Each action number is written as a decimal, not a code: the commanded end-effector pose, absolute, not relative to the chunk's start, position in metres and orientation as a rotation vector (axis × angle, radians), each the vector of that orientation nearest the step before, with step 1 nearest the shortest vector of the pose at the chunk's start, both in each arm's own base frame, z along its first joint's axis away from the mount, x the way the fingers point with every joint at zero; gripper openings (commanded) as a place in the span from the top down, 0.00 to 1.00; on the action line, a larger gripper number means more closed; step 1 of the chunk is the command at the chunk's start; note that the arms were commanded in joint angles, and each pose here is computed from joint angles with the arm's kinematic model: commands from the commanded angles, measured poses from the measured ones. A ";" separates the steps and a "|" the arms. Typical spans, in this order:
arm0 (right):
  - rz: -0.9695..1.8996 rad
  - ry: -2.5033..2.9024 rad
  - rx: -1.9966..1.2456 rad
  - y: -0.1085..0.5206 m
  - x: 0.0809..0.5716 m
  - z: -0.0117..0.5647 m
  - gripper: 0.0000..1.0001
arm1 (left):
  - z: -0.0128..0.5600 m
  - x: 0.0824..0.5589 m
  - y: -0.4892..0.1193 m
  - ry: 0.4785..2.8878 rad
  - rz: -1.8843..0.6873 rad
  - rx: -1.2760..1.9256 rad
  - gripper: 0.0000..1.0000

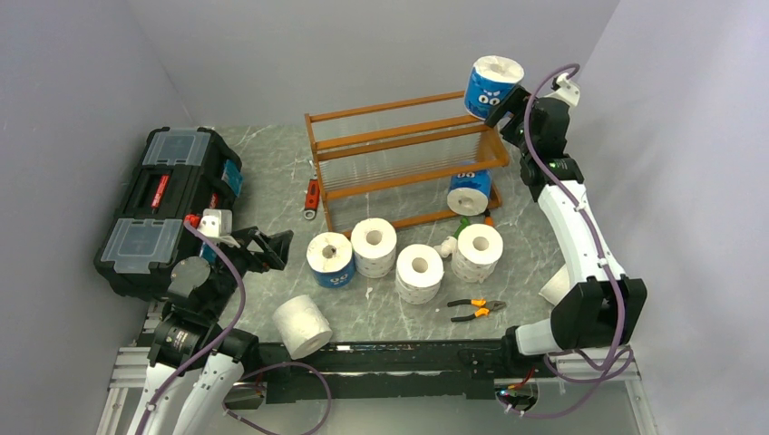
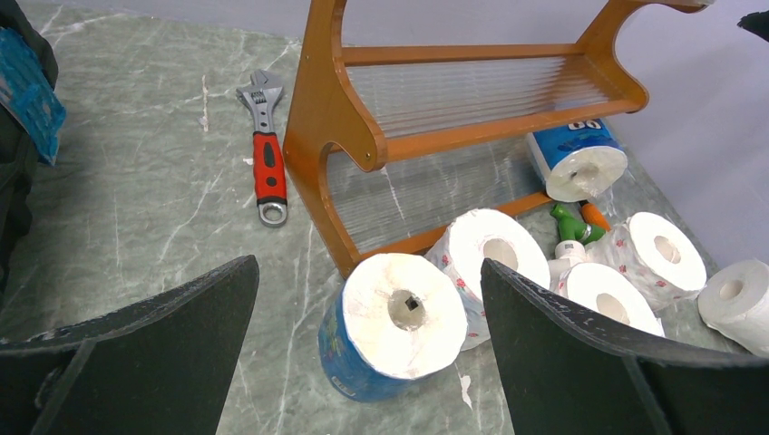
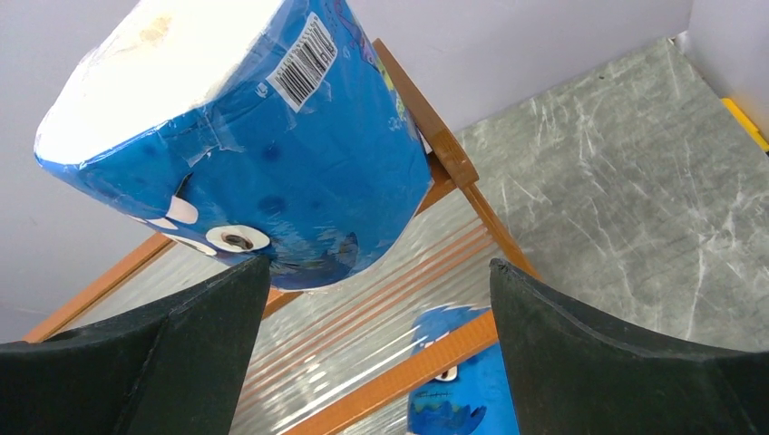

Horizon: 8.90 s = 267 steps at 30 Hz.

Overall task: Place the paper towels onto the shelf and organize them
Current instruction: Place the paper towel on the shelf, then pick up the paper towel from the center of the board.

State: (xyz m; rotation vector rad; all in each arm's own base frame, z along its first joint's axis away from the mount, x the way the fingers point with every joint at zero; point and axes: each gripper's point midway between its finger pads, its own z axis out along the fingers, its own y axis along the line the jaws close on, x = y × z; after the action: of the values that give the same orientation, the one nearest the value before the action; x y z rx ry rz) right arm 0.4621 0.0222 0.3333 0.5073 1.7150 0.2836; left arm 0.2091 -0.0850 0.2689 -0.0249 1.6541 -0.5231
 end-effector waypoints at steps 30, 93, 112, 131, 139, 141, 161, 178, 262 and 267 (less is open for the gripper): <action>0.276 1.654 0.273 0.050 0.462 0.415 0.00 | 0.275 0.209 -0.088 1.639 -0.536 -0.003 0.01; 0.666 1.958 -0.383 0.321 0.240 0.254 0.06 | 0.247 0.222 -0.092 1.771 -0.508 -0.018 0.01; 0.745 1.991 -0.343 0.296 0.211 0.215 0.05 | 0.166 0.229 -0.143 2.172 -0.693 -0.224 0.10; 0.791 1.945 -0.353 0.279 0.197 0.219 0.04 | 0.139 0.253 -0.145 2.326 -0.424 -0.272 0.18; 0.785 1.937 -0.365 0.275 0.195 0.219 0.01 | 0.130 0.254 -0.152 2.365 -0.438 -0.242 0.24; 0.794 1.941 -0.393 0.279 0.193 0.220 0.00 | 0.131 0.253 -0.152 2.365 -0.435 -0.230 0.24; 0.779 1.983 -0.170 0.273 0.207 0.217 0.00 | 0.105 0.245 -0.153 2.422 -0.397 -0.155 0.46; 0.814 1.880 -0.176 0.259 0.202 0.237 0.00 | 0.151 0.245 -0.143 2.321 -0.389 -0.124 0.64; 0.514 2.337 -0.497 0.396 0.225 0.202 0.77 | 0.236 0.223 -0.164 2.146 -0.626 -0.035 0.39; 0.499 2.302 -0.478 0.384 0.227 0.221 0.78 | 0.248 0.223 -0.154 2.123 -0.578 -0.053 0.21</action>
State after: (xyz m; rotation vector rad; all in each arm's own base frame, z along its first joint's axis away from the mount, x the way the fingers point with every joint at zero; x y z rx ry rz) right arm 0.2200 0.3886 0.1800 -0.5043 2.3944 0.4811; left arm 0.2152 -0.1552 0.2105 -0.0402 2.2315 -0.5596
